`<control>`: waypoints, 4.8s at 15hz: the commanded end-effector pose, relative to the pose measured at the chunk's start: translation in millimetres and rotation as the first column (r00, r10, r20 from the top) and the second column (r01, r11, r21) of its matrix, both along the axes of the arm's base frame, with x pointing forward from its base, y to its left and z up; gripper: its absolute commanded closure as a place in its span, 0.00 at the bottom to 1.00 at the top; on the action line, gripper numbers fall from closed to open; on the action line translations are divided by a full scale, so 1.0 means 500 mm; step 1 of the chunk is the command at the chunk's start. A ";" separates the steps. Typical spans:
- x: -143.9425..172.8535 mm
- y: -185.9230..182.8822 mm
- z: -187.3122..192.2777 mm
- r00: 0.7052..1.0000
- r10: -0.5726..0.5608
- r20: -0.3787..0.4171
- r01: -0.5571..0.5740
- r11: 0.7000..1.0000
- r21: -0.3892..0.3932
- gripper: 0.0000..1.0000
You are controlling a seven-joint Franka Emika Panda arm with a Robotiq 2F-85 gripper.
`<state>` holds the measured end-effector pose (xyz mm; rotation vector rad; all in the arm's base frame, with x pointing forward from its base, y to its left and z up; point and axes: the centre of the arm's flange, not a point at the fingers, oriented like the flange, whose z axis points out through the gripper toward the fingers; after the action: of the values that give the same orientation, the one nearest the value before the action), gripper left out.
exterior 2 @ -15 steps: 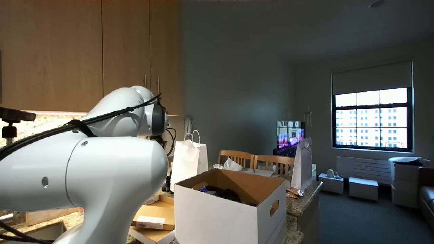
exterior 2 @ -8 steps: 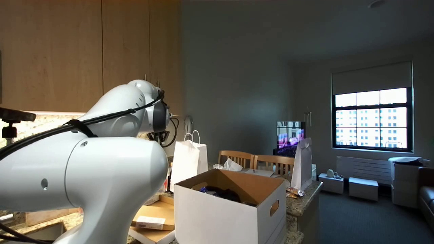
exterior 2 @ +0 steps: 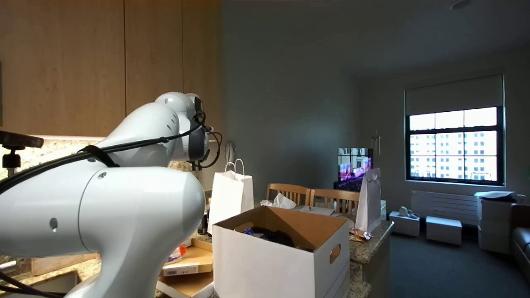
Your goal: Pick the bottle in the box and put it on the table, then put it back in the box
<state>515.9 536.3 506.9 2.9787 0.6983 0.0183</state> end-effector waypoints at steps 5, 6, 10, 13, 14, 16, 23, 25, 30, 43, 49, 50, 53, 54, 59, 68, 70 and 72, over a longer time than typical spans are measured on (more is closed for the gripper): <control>0.022 -0.009 -0.019 0.993 0.047 -0.110 -0.043 0.998 0.039 0.83; 0.014 -0.007 -0.036 0.990 0.051 -0.129 -0.046 0.998 0.041 0.52; -0.037 0.024 -0.095 0.971 0.072 -0.227 -0.058 0.996 0.064 0.44; -0.087 0.050 -0.158 0.957 0.032 -0.288 -0.029 0.999 0.013 0.26; -0.104 0.056 -0.175 0.956 0.005 -0.292 -0.010 1.000 -0.015 0.20; -0.140 0.070 -0.210 0.954 -0.069 -0.291 0.044 0.995 -0.092 0.07; -0.249 0.103 -0.317 0.909 -0.379 -0.171 0.325 0.904 -0.277 0.00; -0.276 0.071 -0.340 0.878 -0.461 -0.130 0.408 0.861 -0.305 0.00; -0.289 0.041 -0.379 0.755 -0.655 -0.030 0.597 0.706 -0.381 0.00; -0.193 0.123 -0.423 0.536 -0.839 0.094 0.773 0.442 -0.455 0.00; -0.245 0.135 -0.522 0.593 -0.805 -0.022 0.707 0.534 -0.464 0.00; -0.257 0.138 -0.547 0.593 -0.805 -0.017 0.700 0.525 -0.484 0.00; -0.289 0.143 -0.612 0.595 -0.802 0.050 0.699 0.486 -0.524 0.00; -0.295 0.147 -0.626 0.598 -0.799 0.070 0.703 0.481 -0.523 0.00; -0.304 0.194 -0.655 0.609 -0.791 0.054 0.719 0.522 -0.459 0.00; -0.273 0.207 -0.715 0.695 -0.719 0.001 0.653 0.631 -0.420 0.00; -0.260 0.223 -0.722 0.724 -0.688 -0.048 0.622 0.682 -0.384 0.00; -0.245 0.242 -0.728 0.745 -0.662 -0.084 0.604 0.723 -0.336 0.00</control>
<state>379.7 643.0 148.8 2.6861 -0.4305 -0.3937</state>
